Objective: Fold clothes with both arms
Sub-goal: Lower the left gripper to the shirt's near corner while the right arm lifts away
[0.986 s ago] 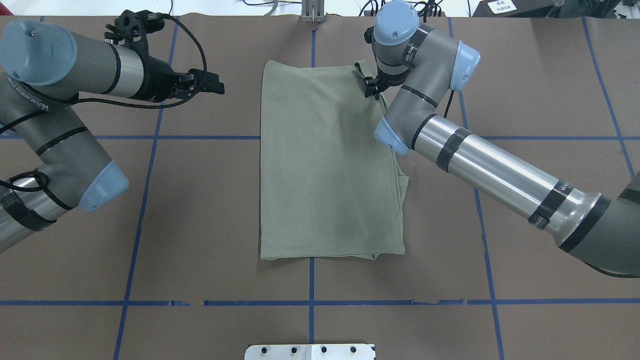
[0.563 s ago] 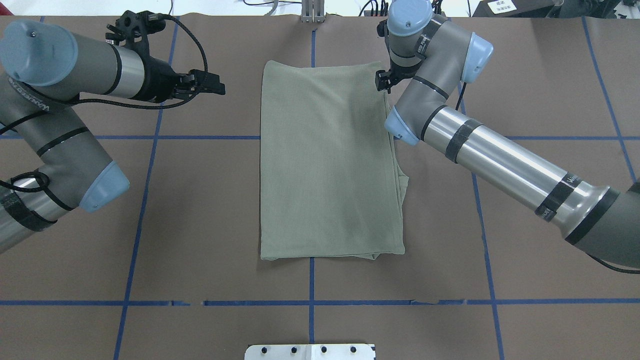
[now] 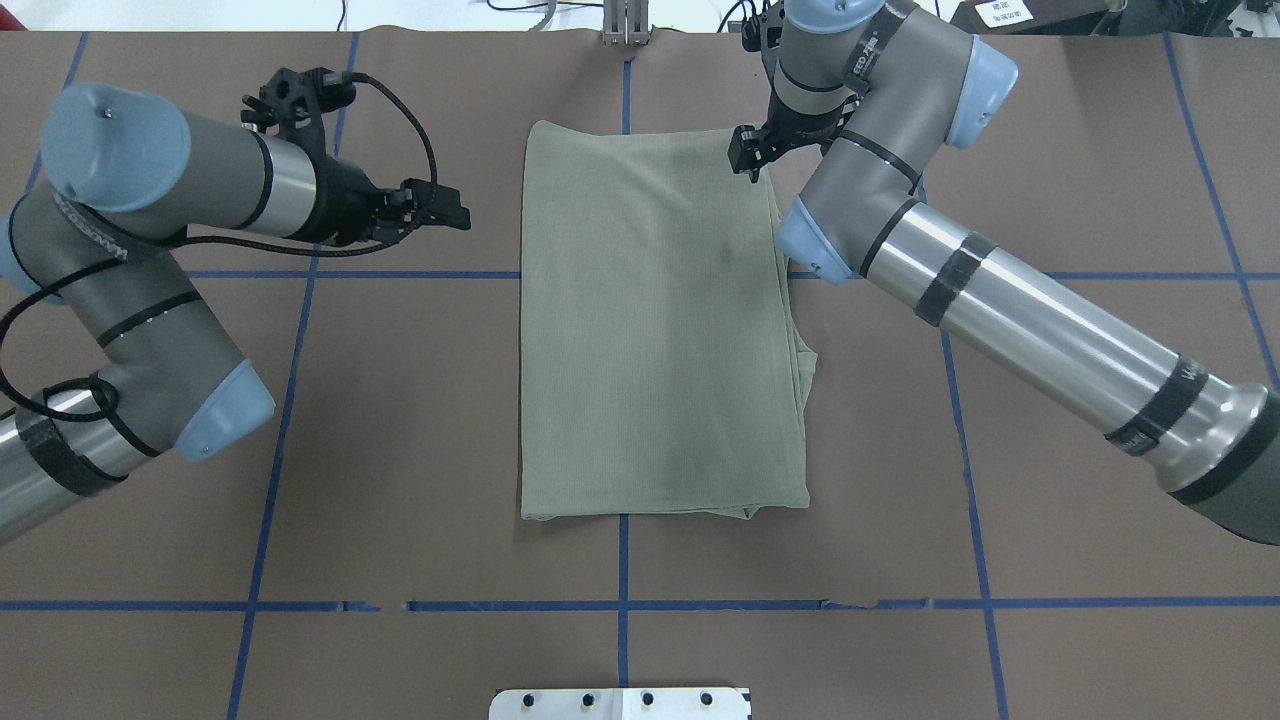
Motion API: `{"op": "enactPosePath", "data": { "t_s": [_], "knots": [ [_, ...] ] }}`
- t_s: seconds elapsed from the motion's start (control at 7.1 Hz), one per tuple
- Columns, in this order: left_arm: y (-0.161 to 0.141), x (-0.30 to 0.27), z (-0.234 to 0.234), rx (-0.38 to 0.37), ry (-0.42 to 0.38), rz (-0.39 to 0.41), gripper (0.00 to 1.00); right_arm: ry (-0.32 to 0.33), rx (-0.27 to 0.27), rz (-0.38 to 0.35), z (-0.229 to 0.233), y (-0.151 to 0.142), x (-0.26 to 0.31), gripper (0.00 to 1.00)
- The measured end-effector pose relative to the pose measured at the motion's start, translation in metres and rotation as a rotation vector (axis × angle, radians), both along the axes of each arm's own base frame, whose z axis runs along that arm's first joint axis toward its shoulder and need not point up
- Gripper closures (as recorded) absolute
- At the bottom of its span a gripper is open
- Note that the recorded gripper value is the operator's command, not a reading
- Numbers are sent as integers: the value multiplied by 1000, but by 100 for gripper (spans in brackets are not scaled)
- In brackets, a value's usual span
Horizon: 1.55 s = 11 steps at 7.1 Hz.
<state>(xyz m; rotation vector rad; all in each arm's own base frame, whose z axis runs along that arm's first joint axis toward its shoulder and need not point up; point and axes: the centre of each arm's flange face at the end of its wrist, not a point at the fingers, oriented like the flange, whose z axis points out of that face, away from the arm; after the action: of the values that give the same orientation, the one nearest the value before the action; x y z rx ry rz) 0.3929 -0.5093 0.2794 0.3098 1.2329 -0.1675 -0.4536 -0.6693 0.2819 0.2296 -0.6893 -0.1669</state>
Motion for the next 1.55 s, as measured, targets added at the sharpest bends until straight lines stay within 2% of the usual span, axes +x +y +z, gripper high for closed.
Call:
{"op": "enactPosePath", "data": {
  "t_s": [0.42, 0.56, 0.85, 0.99, 1.13, 1.55],
  "knots": [
    [91, 56, -12, -259, 87, 75, 0, -158, -65, -9, -6, 88, 71, 0],
    [122, 71, -22, -361, 81, 81, 0, -186, -82, -1, -3, 109, 89, 0],
    [182, 108, -41, -505, -9, 62, 0, -206, -95, 6, 3, 133, 106, 0],
    [199, 130, -39, -530, -54, 42, 0, -205, -98, 5, 5, 136, 106, 0],
    [202, 154, -34, -535, -88, 15, 0, -204, -100, 2, 6, 137, 103, 0],
    [198, 183, -27, -538, -129, -18, 2, -200, -105, -3, 7, 137, 99, 0]
  ]
}}
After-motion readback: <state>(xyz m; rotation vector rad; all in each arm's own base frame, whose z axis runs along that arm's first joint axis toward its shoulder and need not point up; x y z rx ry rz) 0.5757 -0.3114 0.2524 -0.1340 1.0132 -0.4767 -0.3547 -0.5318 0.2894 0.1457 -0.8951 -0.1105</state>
